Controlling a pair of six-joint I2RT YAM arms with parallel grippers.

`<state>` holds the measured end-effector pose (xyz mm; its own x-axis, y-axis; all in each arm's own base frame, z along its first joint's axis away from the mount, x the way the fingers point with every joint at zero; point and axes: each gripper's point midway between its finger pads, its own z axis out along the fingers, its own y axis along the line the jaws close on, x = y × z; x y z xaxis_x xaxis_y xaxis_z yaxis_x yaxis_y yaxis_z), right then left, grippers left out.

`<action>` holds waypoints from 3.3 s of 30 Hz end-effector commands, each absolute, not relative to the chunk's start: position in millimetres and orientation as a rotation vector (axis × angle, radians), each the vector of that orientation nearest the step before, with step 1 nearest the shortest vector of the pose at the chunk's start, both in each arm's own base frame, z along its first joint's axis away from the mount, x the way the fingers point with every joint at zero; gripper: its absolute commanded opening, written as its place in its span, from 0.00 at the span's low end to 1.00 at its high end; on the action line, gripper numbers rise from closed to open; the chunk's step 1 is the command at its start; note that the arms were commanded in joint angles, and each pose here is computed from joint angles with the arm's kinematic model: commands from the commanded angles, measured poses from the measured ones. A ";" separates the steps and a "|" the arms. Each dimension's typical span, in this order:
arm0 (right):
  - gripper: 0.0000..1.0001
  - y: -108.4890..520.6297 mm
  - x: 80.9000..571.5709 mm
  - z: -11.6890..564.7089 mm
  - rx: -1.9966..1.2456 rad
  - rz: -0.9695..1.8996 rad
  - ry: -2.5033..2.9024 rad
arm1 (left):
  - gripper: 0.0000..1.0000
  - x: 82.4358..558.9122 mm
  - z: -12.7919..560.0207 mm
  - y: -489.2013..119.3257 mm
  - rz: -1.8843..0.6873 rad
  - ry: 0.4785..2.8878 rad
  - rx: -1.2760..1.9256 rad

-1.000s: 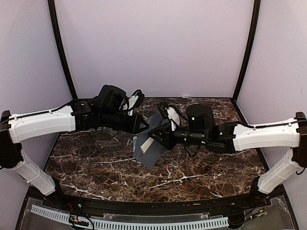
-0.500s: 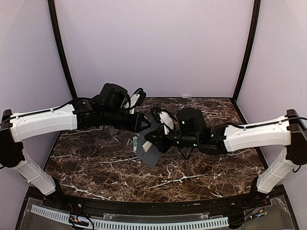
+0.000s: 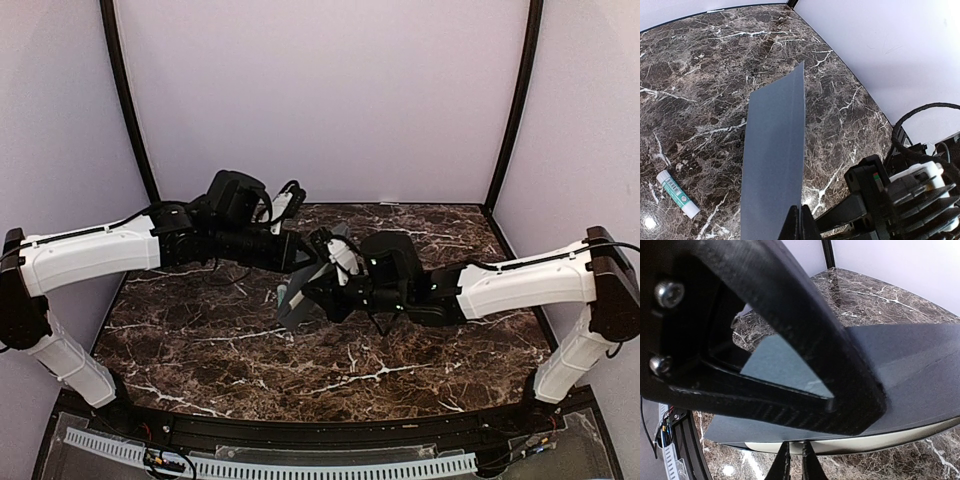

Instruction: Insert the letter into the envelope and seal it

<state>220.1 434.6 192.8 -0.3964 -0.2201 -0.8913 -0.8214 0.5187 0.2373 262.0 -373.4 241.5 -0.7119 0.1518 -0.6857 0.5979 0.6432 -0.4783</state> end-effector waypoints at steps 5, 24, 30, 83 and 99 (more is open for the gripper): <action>0.08 440.6 225.0 191.6 -0.845 0.846 1.855 | 0.00 259.2 271.1 -382.0 -1.038 2.179 0.587; 0.46 415.9 225.3 206.5 -0.766 0.924 1.913 | 0.00 283.2 272.2 -372.7 -0.889 2.087 0.543; 0.60 387.8 249.1 198.1 -0.545 1.126 2.053 | 0.00 287.8 274.9 -376.5 -0.893 2.042 0.542; 0.93 380.2 295.3 142.7 -0.260 1.290 2.217 | 0.00 292.3 270.8 -395.4 -0.950 1.958 0.590; 0.96 350.5 268.1 193.2 -0.557 1.199 2.077 | 0.00 295.2 273.2 -389.2 -0.899 1.970 0.584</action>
